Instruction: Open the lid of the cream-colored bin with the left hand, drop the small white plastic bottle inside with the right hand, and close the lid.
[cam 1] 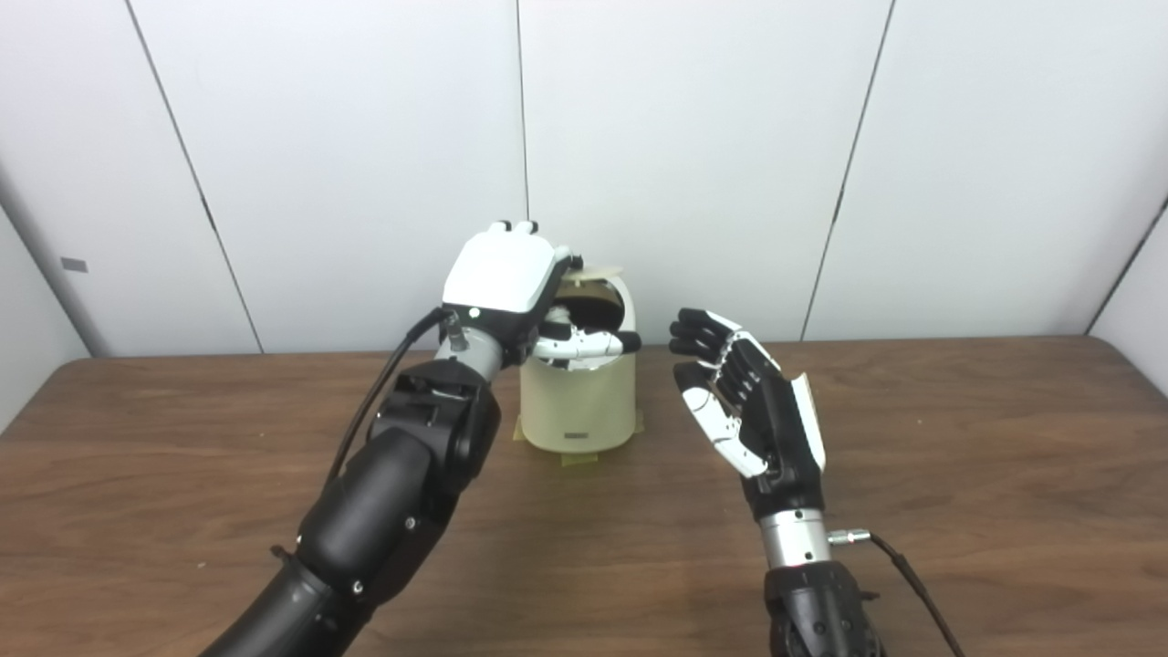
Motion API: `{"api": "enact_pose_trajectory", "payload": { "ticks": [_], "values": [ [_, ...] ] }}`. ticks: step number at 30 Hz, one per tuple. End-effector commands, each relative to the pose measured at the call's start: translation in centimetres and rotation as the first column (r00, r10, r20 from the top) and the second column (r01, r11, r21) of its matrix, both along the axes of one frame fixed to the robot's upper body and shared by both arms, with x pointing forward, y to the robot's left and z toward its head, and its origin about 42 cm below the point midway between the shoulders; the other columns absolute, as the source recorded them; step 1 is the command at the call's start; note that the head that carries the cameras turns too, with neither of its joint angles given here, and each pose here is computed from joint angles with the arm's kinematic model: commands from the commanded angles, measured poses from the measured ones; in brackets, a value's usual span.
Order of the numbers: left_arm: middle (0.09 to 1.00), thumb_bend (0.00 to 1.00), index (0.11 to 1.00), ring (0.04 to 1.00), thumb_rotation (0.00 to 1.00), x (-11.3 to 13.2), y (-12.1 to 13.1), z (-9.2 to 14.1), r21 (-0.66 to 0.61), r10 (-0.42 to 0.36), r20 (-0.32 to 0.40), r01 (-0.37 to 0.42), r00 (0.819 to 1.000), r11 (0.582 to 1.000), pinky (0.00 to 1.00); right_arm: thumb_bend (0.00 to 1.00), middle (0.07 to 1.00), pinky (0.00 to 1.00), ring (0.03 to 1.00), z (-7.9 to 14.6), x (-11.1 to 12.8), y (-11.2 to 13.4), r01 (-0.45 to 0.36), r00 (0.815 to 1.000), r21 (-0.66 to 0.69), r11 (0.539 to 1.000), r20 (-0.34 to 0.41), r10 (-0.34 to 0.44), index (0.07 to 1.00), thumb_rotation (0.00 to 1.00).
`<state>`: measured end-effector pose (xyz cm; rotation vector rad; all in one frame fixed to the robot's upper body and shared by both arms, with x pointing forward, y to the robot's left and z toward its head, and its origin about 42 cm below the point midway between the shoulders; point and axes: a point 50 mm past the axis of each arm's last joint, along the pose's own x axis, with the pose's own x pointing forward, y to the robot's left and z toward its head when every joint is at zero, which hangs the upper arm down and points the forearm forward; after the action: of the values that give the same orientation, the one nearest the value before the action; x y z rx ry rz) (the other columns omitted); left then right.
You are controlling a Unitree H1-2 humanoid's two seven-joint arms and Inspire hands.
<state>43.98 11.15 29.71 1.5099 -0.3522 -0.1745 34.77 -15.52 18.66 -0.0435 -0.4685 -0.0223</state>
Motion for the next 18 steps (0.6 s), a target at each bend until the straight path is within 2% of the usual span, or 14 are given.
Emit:
{"api": "enact_pose_trajectory", "payload": {
  "ticks": [1, 11, 18],
  "values": [
    [0.873, 0.88, 0.843, 0.985, 0.97, -0.2, -0.1, 2.4, 0.015, -0.006, 0.095, 0.005, 0.995, 1.0, 1.0, 0.27, 0.735, 0.65, 0.725, 1.9, 0.3, 0.4, -0.005, 0.997, 0.012, 1.0, 0.074, 0.004, 0.734, 0.53],
    [0.854, 0.89, 0.824, 0.974, 0.98, -1.2, -0.1, 0.0, 0.053, -0.001, 0.11, -0.005, 0.994, 0.999, 1.0, 0.27, 0.738, 0.64, 0.725, 2.1, 0.3, 0.5, -0.012, 0.997, 0.011, 1.0, 0.073, 0.011, 0.737, 0.54],
    [0.853, 0.88, 0.827, 0.972, 0.98, -1.6, 0.1, -0.8, 0.075, -0.012, 0.106, 0.004, 0.994, 0.997, 1.0, 0.27, 0.736, 0.64, 0.723, 2.2, 0.3, 0.6, -0.013, 0.998, 0.016, 1.0, 0.065, 0.011, 0.736, 0.51]
  ]
}}
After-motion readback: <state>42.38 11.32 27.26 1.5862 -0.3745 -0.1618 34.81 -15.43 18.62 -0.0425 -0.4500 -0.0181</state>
